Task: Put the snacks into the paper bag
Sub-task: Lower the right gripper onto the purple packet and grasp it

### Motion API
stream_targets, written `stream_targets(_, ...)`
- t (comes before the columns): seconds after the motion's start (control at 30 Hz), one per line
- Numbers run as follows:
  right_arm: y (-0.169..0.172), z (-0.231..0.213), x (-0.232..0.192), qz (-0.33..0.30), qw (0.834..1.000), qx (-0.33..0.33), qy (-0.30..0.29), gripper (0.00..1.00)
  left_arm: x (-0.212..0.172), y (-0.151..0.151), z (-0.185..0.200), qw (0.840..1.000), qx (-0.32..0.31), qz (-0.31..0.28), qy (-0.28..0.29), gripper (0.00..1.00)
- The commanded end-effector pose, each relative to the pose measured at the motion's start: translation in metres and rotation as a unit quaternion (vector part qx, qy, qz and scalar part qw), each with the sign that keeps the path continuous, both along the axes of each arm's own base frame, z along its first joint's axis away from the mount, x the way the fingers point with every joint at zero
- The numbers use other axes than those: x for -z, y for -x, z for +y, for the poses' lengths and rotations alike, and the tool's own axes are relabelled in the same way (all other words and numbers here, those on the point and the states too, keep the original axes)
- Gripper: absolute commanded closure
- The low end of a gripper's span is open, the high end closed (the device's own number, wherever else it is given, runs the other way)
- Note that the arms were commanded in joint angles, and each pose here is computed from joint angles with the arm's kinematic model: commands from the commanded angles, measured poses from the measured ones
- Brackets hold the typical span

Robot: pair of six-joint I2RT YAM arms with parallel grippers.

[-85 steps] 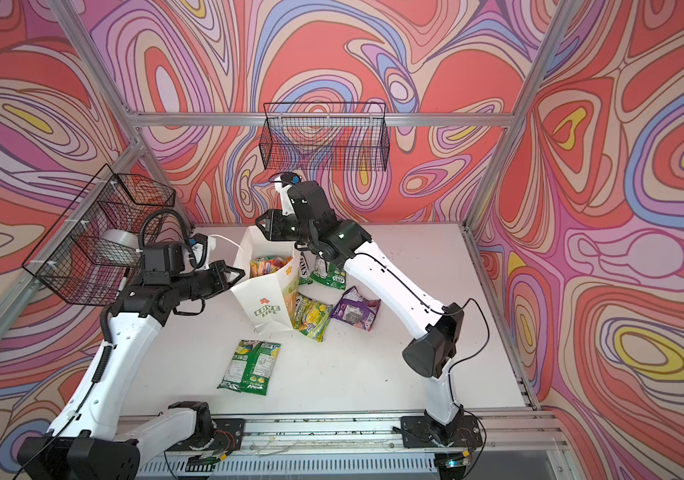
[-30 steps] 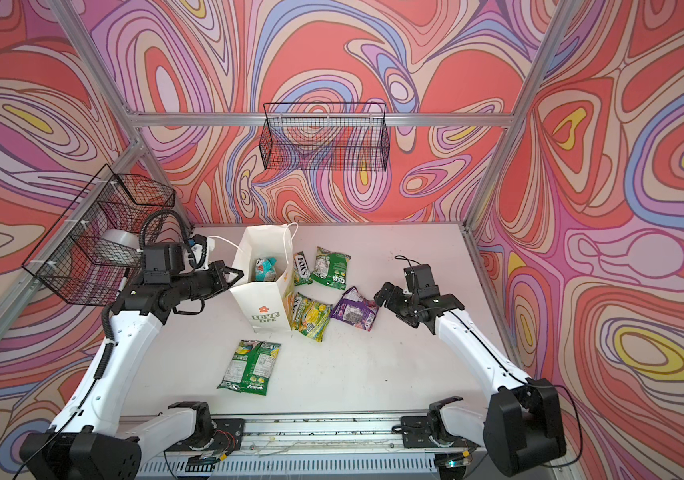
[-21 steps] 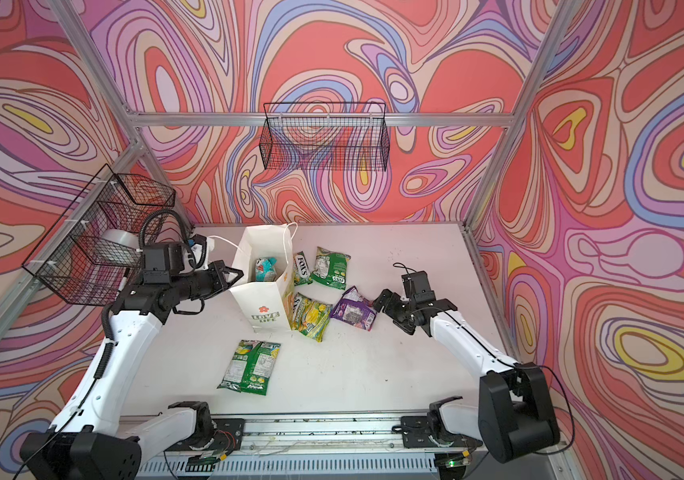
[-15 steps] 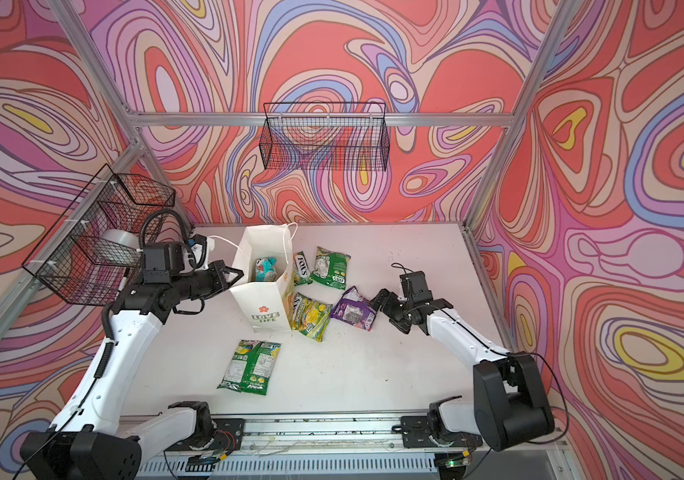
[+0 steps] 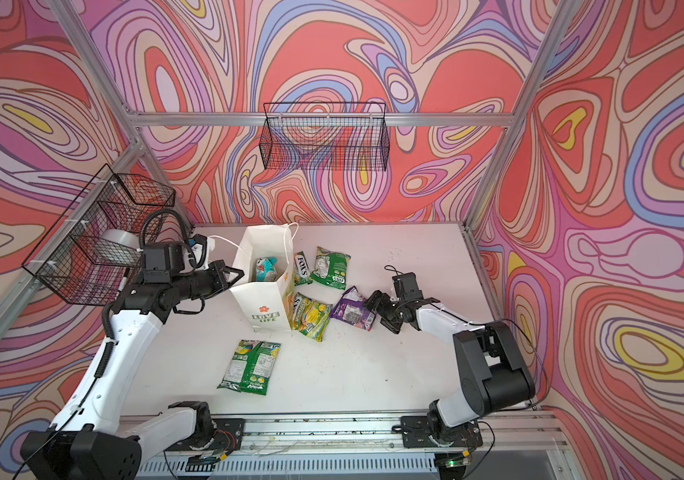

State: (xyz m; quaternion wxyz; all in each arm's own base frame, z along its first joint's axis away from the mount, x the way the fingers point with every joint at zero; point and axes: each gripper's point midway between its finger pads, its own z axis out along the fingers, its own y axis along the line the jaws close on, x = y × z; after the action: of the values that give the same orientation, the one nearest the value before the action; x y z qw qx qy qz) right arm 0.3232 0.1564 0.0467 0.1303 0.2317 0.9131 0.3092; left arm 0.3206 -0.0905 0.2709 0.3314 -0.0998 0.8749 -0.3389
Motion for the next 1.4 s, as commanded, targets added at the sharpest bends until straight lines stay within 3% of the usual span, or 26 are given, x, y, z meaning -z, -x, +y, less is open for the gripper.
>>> stream_targets(0.0,-0.009,0.008,0.003,-0.009,1.000,-0.002,0.011,0.12,-0.012,-0.007,-0.003,0.999,0.009,-0.028,0.012,1.00)
stream_targets(0.2,-0.013,0.006,0.016,-0.003,1.000,0.005,0.019,0.25,-0.013,-0.007,-0.003,0.999,0.009,-0.030,0.012,1.00)
stream_targets(0.4,-0.017,0.011,0.012,-0.010,1.000,0.001,0.010,0.54,-0.012,-0.007,-0.004,0.999,0.011,-0.028,0.016,1.00)
stream_targets(0.63,-0.022,0.013,-0.008,-0.032,0.999,-0.007,0.014,0.82,-0.013,-0.007,-0.004,0.999,0.011,-0.029,0.019,1.00)
stream_targets(0.93,-0.028,0.012,-0.053,-0.077,0.997,-0.012,0.024,0.99,-0.014,-0.007,-0.005,0.999,0.014,-0.030,0.022,1.00)
stream_targets(1.17,-0.039,0.006,-0.100,-0.125,0.991,-0.014,0.045,1.00,-0.013,-0.007,-0.006,0.999,0.015,-0.030,0.024,1.00)
stream_targets(1.37,-0.054,0.011,-0.164,-0.193,0.979,-0.022,0.057,1.00,-0.015,-0.006,-0.005,0.999,0.014,-0.032,0.023,1.00)
